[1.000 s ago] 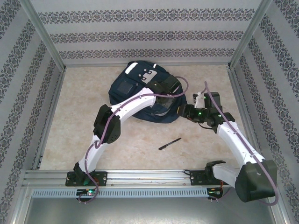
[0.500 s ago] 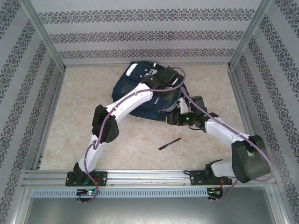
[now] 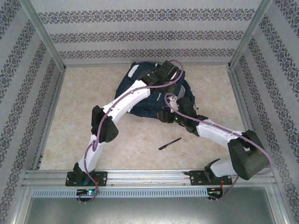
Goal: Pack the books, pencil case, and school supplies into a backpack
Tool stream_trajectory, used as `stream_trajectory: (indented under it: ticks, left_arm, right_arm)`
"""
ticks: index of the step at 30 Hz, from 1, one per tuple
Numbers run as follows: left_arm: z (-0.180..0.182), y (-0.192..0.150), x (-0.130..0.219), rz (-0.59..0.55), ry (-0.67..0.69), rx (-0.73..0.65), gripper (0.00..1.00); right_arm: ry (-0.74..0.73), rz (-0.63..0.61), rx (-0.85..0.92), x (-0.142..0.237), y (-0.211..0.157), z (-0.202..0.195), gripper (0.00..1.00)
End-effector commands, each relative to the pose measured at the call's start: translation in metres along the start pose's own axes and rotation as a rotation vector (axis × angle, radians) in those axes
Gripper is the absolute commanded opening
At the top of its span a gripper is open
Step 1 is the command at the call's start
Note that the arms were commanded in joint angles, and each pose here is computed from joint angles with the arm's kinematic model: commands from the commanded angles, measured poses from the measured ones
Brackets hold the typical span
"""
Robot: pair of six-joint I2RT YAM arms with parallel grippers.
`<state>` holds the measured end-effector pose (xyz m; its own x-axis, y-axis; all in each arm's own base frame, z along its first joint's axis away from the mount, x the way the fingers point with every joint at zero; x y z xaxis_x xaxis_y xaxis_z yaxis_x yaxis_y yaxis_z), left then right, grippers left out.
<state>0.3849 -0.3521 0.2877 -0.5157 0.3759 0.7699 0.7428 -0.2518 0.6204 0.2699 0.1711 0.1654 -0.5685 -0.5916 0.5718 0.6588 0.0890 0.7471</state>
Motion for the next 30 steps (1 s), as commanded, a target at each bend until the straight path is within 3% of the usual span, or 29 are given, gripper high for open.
stream_trajectory:
  ticks: [1, 6, 9, 18, 20, 23, 24, 26, 28, 30]
  left_arm:
    - [-0.013, 0.029, 0.059, -0.158, -0.1, 0.029, 0.0]
    - [-0.013, 0.03, 0.06, -0.162, -0.101, 0.03, 0.0]
    - [-0.013, 0.03, 0.061, -0.165, -0.104, 0.03, 0.0]
    - [-0.01, 0.032, 0.065, -0.182, -0.07, 0.004, 0.0]
    - [-0.006, 0.031, 0.063, -0.178, -0.046, -0.01, 0.0]
    - [-0.001, 0.028, 0.058, -0.159, -0.053, -0.048, 0.0]
    - [0.002, 0.028, 0.055, -0.149, -0.064, -0.06, 0.03]
    - [0.011, 0.025, 0.052, -0.113, -0.106, -0.067, 0.33]
    - [0.021, 0.023, 0.053, -0.076, -0.168, -0.086, 0.5]
    - [0.032, 0.018, 0.062, -0.064, -0.205, -0.125, 0.56]
  right_arm:
    - [-0.052, -0.121, 0.0, -0.002, 0.013, -0.002, 0.52]
    - [-0.136, -0.169, 0.004, -0.007, 0.011, -0.012, 0.51]
    - [-0.111, -0.151, -0.001, -0.015, 0.011, -0.011, 0.48]
    - [-0.041, -0.106, -0.098, -0.021, 0.001, -0.002, 0.18]
    - [0.02, -0.081, -0.106, -0.016, -0.001, 0.002, 0.07]
    - [0.232, -0.04, -0.097, -0.01, -0.001, 0.015, 0.02]
    - [0.3, -0.027, -0.088, -0.009, 0.0, 0.02, 0.01]
    - [0.438, 0.008, -0.051, -0.007, 0.001, 0.031, 0.0]
    - [0.496, 0.018, -0.028, -0.005, 0.003, 0.035, 0.0]
    - [0.524, 0.016, -0.016, -0.003, 0.006, 0.035, 0.0]
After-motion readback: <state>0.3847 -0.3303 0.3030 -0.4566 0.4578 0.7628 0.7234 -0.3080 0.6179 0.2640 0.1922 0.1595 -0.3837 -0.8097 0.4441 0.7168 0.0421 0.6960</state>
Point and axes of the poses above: each hand's point on the last joint's axis, 136 mm out from that joint toward the fingers, its own x axis back along the fingers, its own z axis along the line the jaws close on, y = z × x, the point moved 9 cm from there along x, back along the fingers, and after that the axes turned 3 degrees about x, right-handed, at the moved point
